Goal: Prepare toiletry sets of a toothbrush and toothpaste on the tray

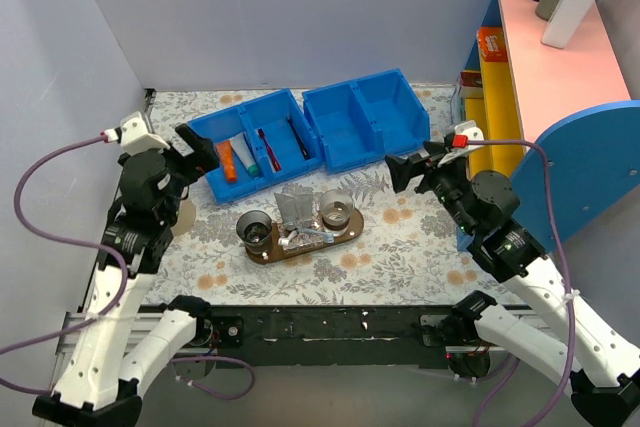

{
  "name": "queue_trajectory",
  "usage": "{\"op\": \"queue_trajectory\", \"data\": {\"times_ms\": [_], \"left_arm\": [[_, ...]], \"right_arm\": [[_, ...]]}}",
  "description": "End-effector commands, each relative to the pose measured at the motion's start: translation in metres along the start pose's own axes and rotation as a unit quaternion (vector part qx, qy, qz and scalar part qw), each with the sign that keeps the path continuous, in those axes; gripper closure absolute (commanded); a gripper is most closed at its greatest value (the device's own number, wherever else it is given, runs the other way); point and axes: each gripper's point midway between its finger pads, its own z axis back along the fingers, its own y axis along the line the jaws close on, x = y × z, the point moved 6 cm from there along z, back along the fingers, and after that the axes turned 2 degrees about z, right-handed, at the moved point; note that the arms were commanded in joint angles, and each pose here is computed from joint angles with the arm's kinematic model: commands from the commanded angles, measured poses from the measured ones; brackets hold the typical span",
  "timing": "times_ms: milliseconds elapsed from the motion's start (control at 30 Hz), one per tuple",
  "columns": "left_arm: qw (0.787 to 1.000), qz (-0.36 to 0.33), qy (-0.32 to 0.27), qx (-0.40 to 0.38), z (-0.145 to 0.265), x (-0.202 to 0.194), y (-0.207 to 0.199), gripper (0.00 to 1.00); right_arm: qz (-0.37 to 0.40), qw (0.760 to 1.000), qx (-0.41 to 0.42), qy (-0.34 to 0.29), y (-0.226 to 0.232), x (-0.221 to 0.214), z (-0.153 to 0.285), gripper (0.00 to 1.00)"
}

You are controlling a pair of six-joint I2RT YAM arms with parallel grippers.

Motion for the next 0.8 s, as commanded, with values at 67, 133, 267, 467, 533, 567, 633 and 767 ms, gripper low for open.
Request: {"op": "queue_trajectory", "data": {"times_ms": [67,133,267,467,533,567,633,767], "left_arm": [[0.999,-0.017,-0.02,0.044,0.033,0.011,0.023,0.02],[0.998,-0.022,-0.021,0.052,0.037,0.012,0.028,0.02],[0.999,-0.023,-0.024,0.043,0.044,0.013,0.028,0.02],[0.999,-0.019,-0.012,0.041,0.042,0.01,0.026,0.02],[0.999,-0.018,-0.012,0.036,0.042,0.01,0.025,0.02],[0.999,-0.02,-0.012,0.028,0.042,0.01,0.024,0.02],[1.0,-0.018,-0.013,0.021,0.043,0.01,0.022,0.02],[1.0,-0.015,-0.012,0.015,0.042,0.01,0.02,0.02]], "right_arm": [[-0.011,1.0,-0.017,-0.007,-0.005,0.003,0.011,0.03],[-0.011,1.0,-0.021,-0.011,-0.006,0.004,0.013,0.03],[-0.009,1.0,-0.023,0.0,-0.008,-0.001,0.016,0.03],[-0.004,1.0,-0.029,0.006,-0.009,-0.005,0.015,0.03],[0.0,1.0,-0.03,0.008,-0.01,-0.005,0.015,0.03],[0.0,1.0,-0.03,0.008,-0.01,-0.005,0.015,0.03],[0.004,0.999,-0.032,0.011,-0.011,-0.006,0.016,0.03],[0.004,0.999,-0.033,0.011,-0.011,-0.006,0.016,0.03]]}}
